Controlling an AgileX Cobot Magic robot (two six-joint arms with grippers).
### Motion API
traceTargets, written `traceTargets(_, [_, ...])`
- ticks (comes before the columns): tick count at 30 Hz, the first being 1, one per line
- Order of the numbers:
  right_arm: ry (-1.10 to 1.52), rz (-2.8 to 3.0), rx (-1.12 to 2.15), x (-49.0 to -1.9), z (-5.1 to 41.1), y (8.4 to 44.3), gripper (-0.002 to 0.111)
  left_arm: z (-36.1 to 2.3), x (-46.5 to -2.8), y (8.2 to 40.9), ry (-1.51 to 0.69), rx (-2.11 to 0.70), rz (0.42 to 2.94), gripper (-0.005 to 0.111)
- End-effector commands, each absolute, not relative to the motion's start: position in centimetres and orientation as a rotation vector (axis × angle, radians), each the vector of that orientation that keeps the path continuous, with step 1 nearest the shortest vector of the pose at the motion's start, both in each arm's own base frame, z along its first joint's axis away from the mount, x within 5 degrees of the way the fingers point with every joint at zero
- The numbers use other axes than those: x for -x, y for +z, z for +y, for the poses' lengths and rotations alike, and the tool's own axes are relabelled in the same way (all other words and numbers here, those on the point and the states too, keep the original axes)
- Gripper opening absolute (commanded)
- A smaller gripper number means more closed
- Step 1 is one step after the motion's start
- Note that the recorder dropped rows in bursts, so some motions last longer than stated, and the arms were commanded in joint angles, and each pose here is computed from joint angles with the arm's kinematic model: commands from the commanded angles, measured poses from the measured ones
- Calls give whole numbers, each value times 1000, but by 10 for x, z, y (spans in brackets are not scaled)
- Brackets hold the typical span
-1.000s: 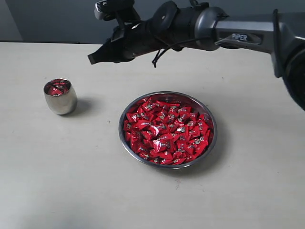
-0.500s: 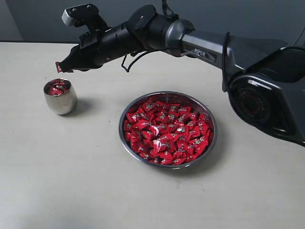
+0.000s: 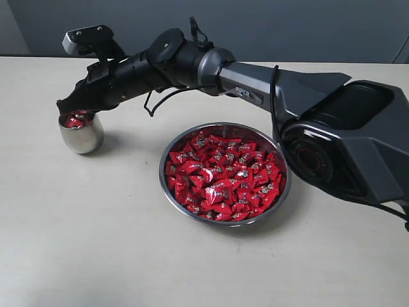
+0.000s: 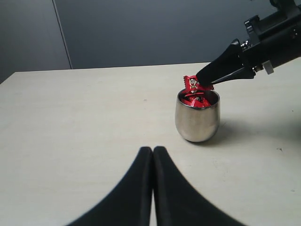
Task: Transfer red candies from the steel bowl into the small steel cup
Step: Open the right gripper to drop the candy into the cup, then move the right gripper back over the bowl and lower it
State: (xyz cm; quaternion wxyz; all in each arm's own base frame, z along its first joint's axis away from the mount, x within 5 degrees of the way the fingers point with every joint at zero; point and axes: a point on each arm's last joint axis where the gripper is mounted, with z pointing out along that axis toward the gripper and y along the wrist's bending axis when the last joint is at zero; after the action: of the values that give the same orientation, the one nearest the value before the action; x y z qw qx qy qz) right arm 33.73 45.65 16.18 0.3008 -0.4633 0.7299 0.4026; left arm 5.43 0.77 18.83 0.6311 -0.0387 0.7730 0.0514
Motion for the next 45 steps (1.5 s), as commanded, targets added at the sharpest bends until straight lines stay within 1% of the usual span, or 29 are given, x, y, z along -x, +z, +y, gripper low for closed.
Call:
traceTargets(1, [1055,1938,1218,-340,456,162,-1,8,-54,187,114,92,1767,0])
traceTargets(10, [1038,1940,1177,-343,456,162,-1,8,-54,187,114,92,1767,0])
traceTargets(16, [1065,1950,1237,-338,456,161,-1,8,-54,187,114,92,1767,0])
traceTargets(19, [1033,1948,1281,-338,454,158,-1,8,-54,187,114,92,1767,0])
traceTargets(31, [1042,1961,1271,-337,454,158,0,8,-54,187,114,92,1767,0])
traceTargets(33, [1041,1960,1269,-338,454,158,14,8,-54,187,114,92,1767,0])
traceTargets(34, [1043,1961,1267,-338,455,158,25,8,-54,187,114,92,1767,0])
traceTargets(36, [1041,1962,1262,-338,455,159,43,8,-54,187,114,92,1767,0])
traceTargets(38, [1031,1964,1229,-340,455,159,46,8,-54,187,114,92,1767,0])
traceTargets(45, [1015,1961,1191,-343,455,160,46,8,-54,187,114,92,1767,0])
